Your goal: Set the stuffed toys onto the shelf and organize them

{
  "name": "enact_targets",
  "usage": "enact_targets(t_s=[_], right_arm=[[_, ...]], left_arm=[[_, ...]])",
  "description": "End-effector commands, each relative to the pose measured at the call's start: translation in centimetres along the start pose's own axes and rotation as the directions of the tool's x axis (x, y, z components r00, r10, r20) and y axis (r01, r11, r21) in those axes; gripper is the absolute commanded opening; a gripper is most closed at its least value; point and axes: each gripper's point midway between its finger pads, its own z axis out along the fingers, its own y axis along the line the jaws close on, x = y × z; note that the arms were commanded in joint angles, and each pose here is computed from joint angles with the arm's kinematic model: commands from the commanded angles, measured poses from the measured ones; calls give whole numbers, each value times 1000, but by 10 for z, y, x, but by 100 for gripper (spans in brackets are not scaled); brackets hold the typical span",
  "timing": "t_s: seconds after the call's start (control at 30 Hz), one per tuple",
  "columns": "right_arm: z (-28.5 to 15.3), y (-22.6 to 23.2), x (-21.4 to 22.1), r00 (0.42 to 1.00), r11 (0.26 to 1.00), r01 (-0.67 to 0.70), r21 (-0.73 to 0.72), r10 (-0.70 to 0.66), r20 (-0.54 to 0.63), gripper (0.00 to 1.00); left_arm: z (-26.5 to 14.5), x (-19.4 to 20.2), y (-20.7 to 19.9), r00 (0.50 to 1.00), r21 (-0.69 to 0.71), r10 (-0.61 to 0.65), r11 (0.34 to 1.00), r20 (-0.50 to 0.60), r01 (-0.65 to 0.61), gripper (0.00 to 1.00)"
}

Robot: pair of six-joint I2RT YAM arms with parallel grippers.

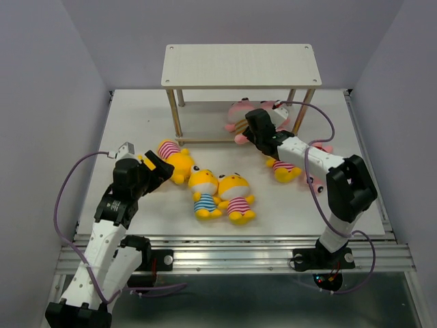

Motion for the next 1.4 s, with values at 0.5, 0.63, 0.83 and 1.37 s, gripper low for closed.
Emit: enact_targets(t_s=[0.5,0.63,0.83,1.37], right_arm=[[-40,39,-41,999,987,33,-158,-27,42,75],[-52,37,-47,998,982,50,-180,-43,46,84],[-82,24,-55,993,969,117,-218,-108,52,100],[-111,-203,-71,996,978,-79,193,87,-31,100]], left_arm=[[-15,-21,-18,998,44,6,999,66,-9,99],[-16,-20,-19,998,51,5,999,62,-8,99],[-19,-21,-21,998,62,11,998,68,-15,99],[-12,-21,-32,998,106,28,994,48,-33,99]])
